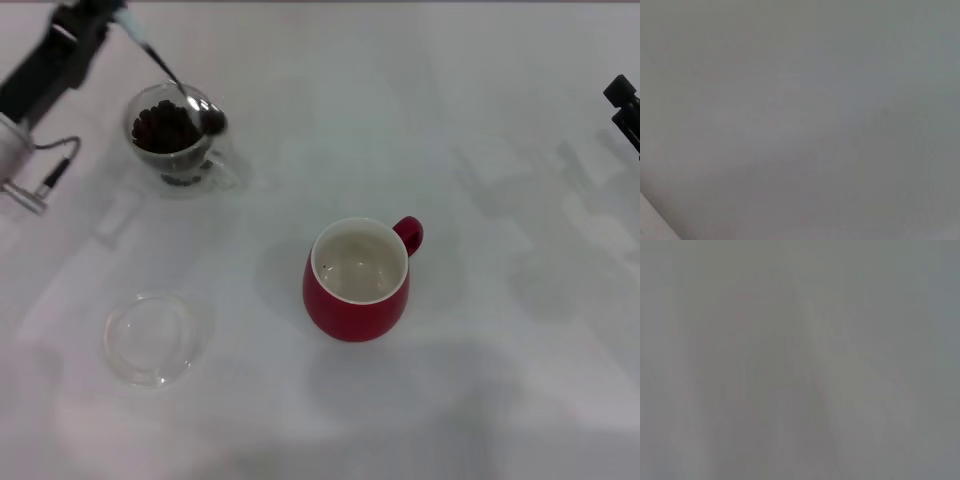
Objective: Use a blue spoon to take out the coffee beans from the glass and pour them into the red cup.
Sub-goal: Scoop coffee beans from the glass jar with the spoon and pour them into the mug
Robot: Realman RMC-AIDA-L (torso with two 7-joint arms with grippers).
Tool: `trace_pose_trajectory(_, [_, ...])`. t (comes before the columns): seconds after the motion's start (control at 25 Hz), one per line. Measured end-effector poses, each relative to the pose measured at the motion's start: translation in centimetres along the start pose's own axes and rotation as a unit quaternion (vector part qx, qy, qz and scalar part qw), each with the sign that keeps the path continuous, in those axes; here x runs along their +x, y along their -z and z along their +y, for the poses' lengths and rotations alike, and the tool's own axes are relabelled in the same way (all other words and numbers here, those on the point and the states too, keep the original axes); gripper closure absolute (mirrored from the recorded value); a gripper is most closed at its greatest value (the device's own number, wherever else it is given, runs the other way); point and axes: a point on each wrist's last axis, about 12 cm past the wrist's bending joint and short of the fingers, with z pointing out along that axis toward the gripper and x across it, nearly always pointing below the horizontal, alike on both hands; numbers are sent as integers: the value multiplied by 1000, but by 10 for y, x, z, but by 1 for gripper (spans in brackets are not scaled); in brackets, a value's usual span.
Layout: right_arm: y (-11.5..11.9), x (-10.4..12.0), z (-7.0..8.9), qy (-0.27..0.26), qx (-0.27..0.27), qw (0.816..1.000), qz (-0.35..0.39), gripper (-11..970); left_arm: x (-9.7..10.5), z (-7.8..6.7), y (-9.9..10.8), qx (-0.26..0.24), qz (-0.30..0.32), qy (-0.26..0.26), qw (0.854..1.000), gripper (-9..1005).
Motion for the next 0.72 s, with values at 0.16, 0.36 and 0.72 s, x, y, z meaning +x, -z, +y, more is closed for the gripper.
trace_pose_trajectory(0.16, [1, 1, 0, 0, 1, 1000, 1, 298, 12, -7, -6, 23, 45, -5, 999, 863])
trace_pose_trajectory(0.36, [3, 1, 0, 0, 2, 1000, 2, 298, 25, -22, -16, 68, 107, -20, 992, 864])
trace_pose_trajectory(0.72, [3, 2, 1, -1, -1, 1000, 5, 298, 38, -54, -55, 126, 227, -94, 961, 864])
